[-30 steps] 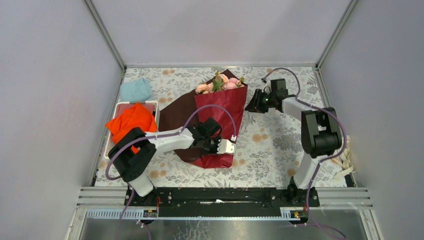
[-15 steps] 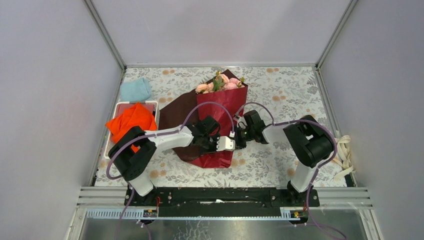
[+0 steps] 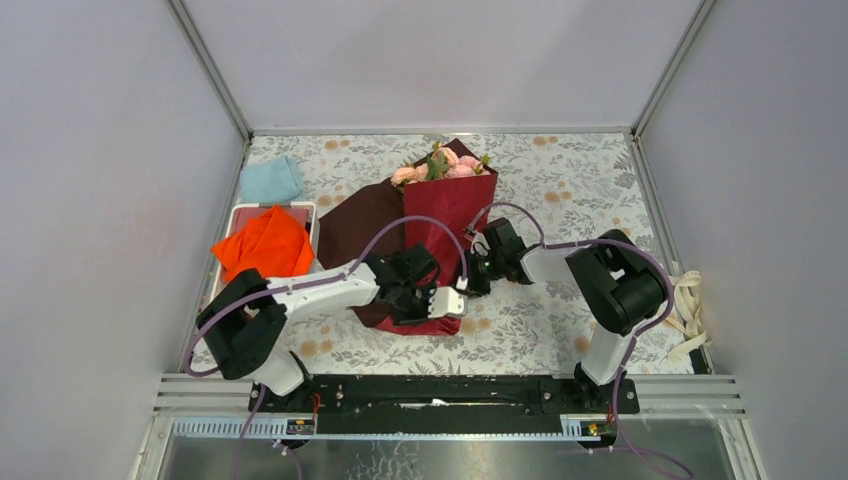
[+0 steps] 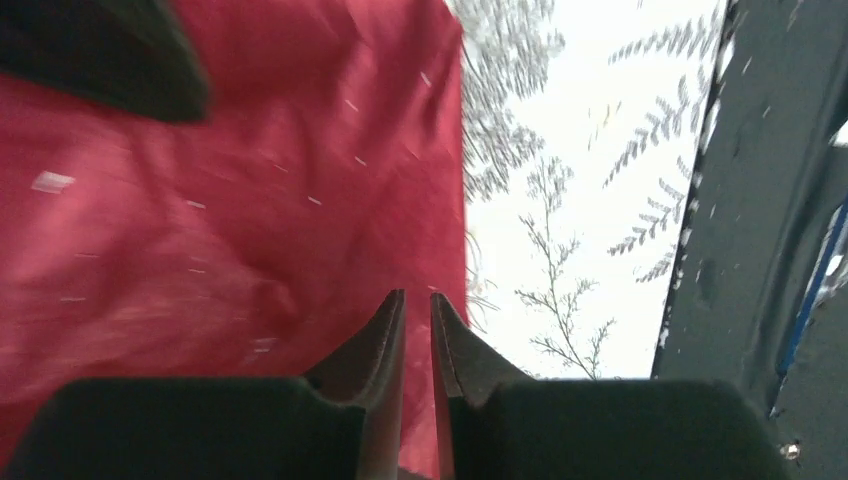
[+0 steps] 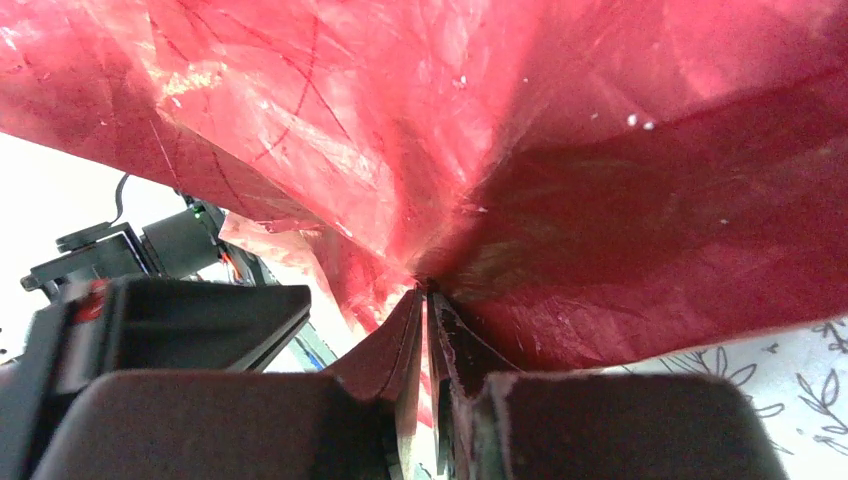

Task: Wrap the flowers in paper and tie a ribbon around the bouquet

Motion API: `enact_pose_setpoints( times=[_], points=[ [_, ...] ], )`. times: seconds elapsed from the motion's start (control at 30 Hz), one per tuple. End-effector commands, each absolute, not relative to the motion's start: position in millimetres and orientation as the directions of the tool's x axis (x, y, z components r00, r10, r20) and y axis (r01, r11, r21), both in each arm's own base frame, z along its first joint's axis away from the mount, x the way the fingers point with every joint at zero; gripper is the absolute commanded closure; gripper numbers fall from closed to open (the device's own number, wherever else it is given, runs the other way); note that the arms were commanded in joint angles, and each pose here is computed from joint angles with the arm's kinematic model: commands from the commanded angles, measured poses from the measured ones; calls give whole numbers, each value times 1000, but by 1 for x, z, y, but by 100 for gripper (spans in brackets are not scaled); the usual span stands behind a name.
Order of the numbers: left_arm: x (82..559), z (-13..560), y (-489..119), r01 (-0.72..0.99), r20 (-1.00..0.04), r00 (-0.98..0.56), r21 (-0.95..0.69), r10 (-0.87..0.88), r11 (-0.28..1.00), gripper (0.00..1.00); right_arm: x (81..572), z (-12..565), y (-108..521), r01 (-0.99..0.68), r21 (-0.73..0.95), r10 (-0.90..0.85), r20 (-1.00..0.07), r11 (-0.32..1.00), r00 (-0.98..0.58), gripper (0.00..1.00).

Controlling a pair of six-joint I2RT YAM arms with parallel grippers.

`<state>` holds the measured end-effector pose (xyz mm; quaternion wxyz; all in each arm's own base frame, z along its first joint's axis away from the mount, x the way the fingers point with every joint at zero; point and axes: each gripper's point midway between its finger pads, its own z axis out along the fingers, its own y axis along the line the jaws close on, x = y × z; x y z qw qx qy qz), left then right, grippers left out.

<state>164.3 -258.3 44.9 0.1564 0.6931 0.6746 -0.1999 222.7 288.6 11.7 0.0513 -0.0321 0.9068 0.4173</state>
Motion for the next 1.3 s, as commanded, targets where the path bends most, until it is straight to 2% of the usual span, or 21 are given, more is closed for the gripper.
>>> enact_pose_setpoints(
  times=[0.0, 0.33, 0.6, 0.73, 0.83, 0.93, 1.0, 1.03, 1.1, 1.13, 1.2, 1.27],
  points=[
    [155, 9, -227, 998, -359, 6, -57, 933, -29, 80, 230, -17, 264, -101, 612, 0, -163, 784, -987, 86],
    [122, -16, -156, 995, -166, 17, -91, 986, -32, 85, 229, -18, 256, -116, 572, -20, -173, 812, -985, 86],
    [109, -6, -126, 995, -122, -8, -104, 993, -5, 85, 229, -22, 253, -123, 557, -33, -169, 821, -985, 86],
    [119, 0, -113, 996, -102, -60, -75, 993, 53, 85, 230, -22, 254, -127, 558, -38, -168, 820, -985, 86],
    [155, 17, -110, 977, -175, -212, -20, 962, 211, 84, 233, -19, 256, -136, 560, -40, -181, 817, -983, 86],
    [219, 53, -122, 841, -357, -510, -18, 783, 540, 73, 238, -16, 258, -150, 562, -44, -197, 814, -979, 85],
    [264, 80, -125, 688, -451, -669, -74, 591, 722, 55, 235, -17, 256, -143, 551, -49, -182, 822, -982, 85],
    [278, 86, -123, 617, -467, -724, -110, 507, 779, 50, 235, -17, 255, -146, 547, -53, -183, 824, -982, 85],
    [303, 91, -114, 506, -493, -785, -159, 376, 848, 40, 237, -18, 254, -150, 539, -55, -188, 829, -981, 85],
    [314, 90, -111, 480, -507, -788, -153, 349, 864, 38, 237, -17, 255, -152, 539, -56, -190, 828, -980, 85],
    [335, 87, -109, 465, -536, -773, -113, 340, 878, 37, 240, -15, 256, -156, 542, -55, -198, 825, -979, 84],
    [351, 91, -124, 474, -564, -764, -159, 314, 866, 41, 243, -10, 258, -166, 548, -54, -215, 820, -975, 84]
  ],
)
